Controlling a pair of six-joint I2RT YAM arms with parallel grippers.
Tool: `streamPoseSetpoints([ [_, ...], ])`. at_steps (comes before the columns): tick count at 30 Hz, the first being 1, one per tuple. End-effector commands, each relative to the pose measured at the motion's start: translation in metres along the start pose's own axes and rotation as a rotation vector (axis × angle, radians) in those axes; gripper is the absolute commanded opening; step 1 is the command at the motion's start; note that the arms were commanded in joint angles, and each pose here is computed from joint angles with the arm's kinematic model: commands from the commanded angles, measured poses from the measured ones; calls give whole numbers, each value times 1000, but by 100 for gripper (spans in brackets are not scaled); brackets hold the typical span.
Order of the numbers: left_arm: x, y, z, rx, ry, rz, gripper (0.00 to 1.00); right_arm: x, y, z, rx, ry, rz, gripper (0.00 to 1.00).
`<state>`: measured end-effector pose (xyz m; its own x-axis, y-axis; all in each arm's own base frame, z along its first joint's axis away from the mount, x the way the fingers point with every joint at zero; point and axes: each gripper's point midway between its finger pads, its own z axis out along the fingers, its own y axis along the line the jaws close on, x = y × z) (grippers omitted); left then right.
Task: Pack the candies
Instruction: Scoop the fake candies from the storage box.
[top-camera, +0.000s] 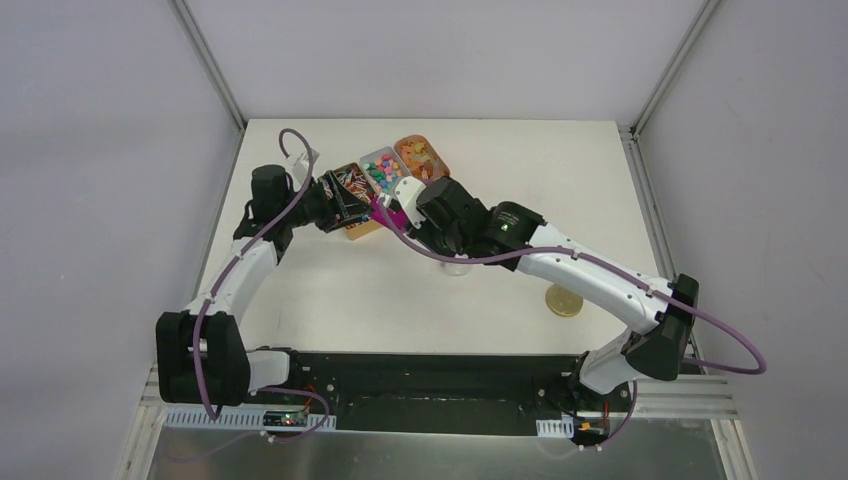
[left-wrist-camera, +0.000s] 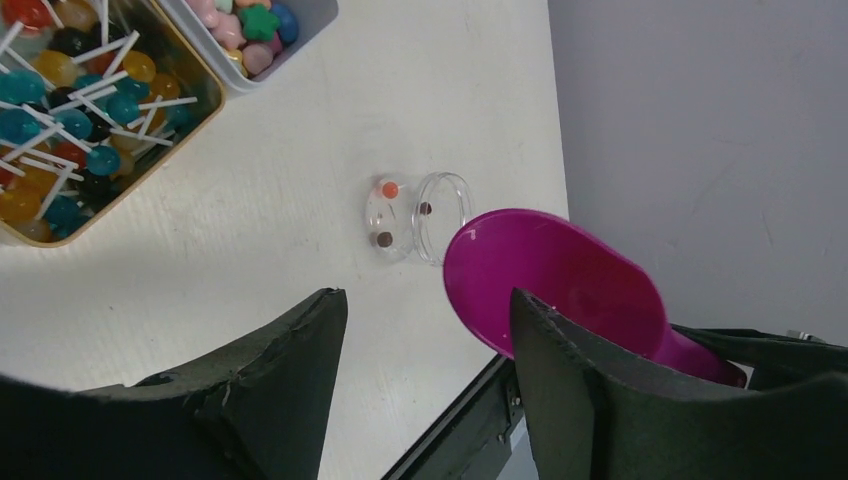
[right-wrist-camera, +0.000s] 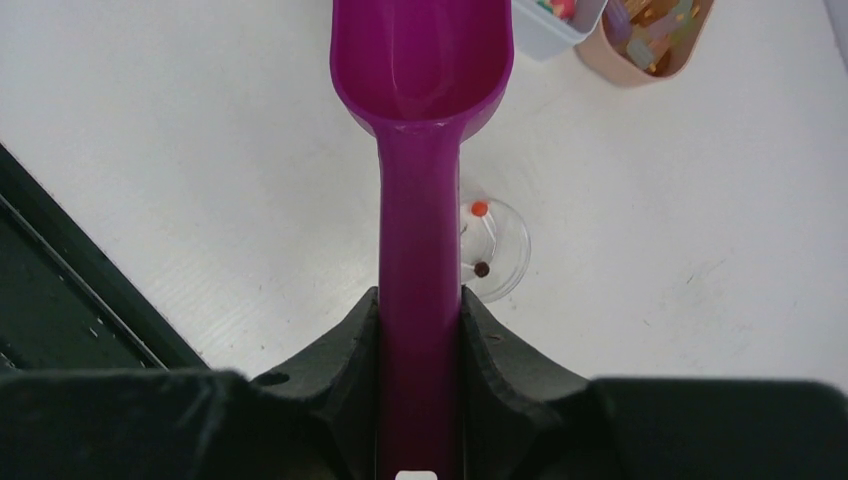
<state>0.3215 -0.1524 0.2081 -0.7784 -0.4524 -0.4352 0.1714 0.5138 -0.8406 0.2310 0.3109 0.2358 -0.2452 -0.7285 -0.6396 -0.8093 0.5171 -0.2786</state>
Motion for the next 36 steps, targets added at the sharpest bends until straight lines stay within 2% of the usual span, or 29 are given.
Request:
streamPoseSetpoints([
  [1,7,-2,7,34,28,-4,61,-56,-11,-19,25,-213,52,0],
  [8,11,-5,16,72,65,-5,60,-69,-10,-23,6,-265,52,0],
  [16,20,17,23,11,77,-65,53,-101,-21,-39,51,-463,98,0],
  [19,19,18,22,4,69,-64,52,-106,-20,-37,51,-515,112,0],
  [23,10,17,20,-27,29,-44,52,-104,-9,-25,14,-522,104,0],
  [32,-43,16,0,-172,-176,21,81,-98,-3,-5,0,-458,122,0],
  [33,-51,15,-2,-187,-198,35,87,-96,-3,-1,4,-443,122,0],
  [34,-57,14,-4,-201,-216,49,98,-96,-4,1,10,-434,123,0],
  [36,-68,11,-7,-222,-242,67,99,-98,-5,4,20,-419,130,0],
])
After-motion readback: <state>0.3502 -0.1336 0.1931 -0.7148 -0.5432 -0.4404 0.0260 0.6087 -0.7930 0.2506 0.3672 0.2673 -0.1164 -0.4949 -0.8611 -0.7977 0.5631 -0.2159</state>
